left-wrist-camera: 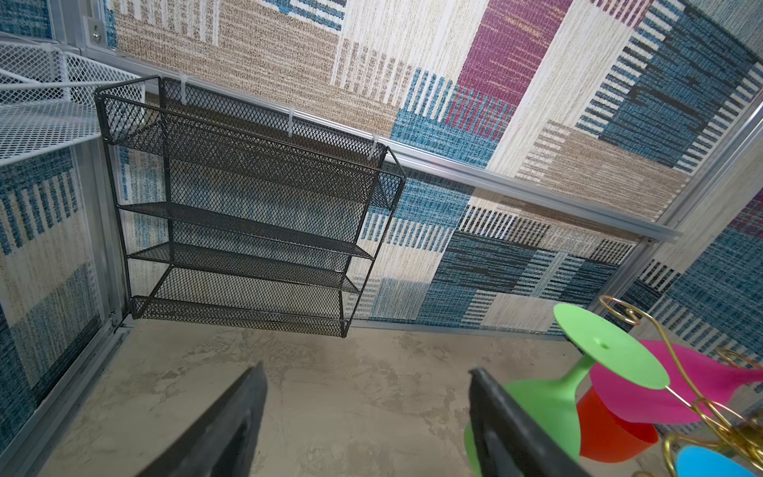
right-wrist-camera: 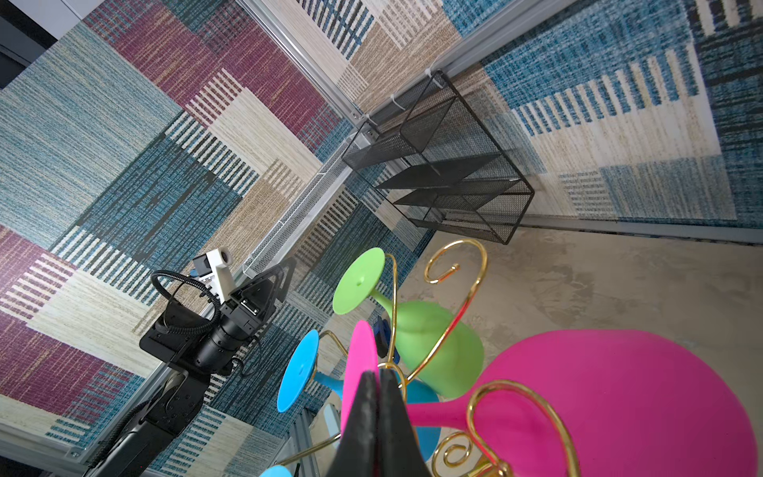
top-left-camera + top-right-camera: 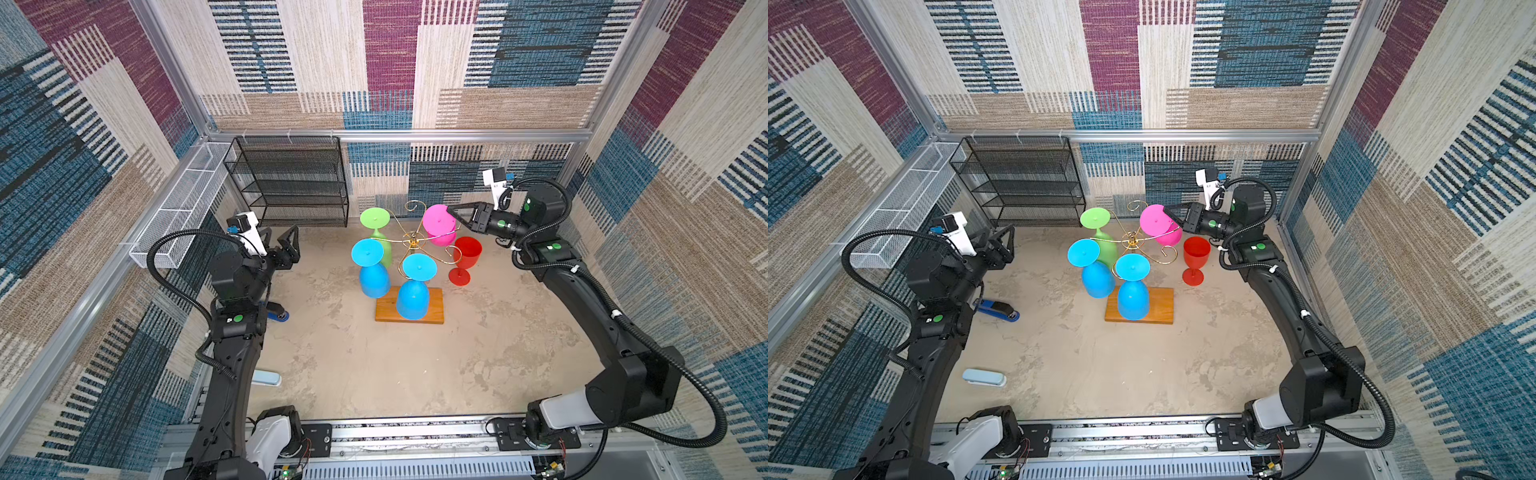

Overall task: Take the wine glass off the wine glass rack
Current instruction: Pick up the wine glass from the wine glass rack.

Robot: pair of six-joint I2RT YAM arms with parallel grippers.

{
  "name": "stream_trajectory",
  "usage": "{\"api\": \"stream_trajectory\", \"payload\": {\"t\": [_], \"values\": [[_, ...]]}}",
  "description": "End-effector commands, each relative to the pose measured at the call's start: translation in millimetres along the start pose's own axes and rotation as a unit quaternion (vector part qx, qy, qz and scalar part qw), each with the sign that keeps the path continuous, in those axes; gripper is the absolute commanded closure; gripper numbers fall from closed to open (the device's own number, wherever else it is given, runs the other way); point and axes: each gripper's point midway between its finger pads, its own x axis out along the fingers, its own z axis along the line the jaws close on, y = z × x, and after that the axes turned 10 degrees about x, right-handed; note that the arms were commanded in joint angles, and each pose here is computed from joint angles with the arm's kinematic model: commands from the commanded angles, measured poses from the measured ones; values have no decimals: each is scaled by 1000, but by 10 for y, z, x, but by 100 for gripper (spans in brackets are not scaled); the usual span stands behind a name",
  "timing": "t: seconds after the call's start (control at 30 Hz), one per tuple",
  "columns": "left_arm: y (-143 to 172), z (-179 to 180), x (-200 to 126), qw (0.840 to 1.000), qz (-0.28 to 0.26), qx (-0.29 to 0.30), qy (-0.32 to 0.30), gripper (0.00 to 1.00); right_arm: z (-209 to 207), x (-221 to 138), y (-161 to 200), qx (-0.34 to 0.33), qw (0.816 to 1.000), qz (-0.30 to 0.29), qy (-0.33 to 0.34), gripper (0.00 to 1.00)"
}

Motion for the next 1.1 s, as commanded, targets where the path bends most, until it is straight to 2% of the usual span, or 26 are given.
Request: {"api": "stream_trajectory", "payload": {"t": [0.0,0.33,0.47,0.63,0.83,0.97,1.07], "values": [[-107,-22,-20,1000,-21,5,3,21,116,20,-184,-29,999,-29,-15,100],[-327,-104,-124,998,-55,11,13,21,40,131,-439,-50,997,-56,0,100],[-594,-225,-211,995,-92,-9,38,22,-26,156,-577,-67,996,-62,15,100],[-1016,-504,-343,982,-141,-54,114,26,68,31,-834,-96,992,-85,17,100],[-1391,-1075,-365,951,-114,-96,269,35,291,-90,-968,-145,984,-103,24,100],[-1513,-1637,-452,914,-88,-96,384,43,486,-184,-943,-175,979,-108,12,100],[-1498,-1944,-462,891,-71,-101,437,47,663,-280,-913,-201,973,-115,2,100]]}}
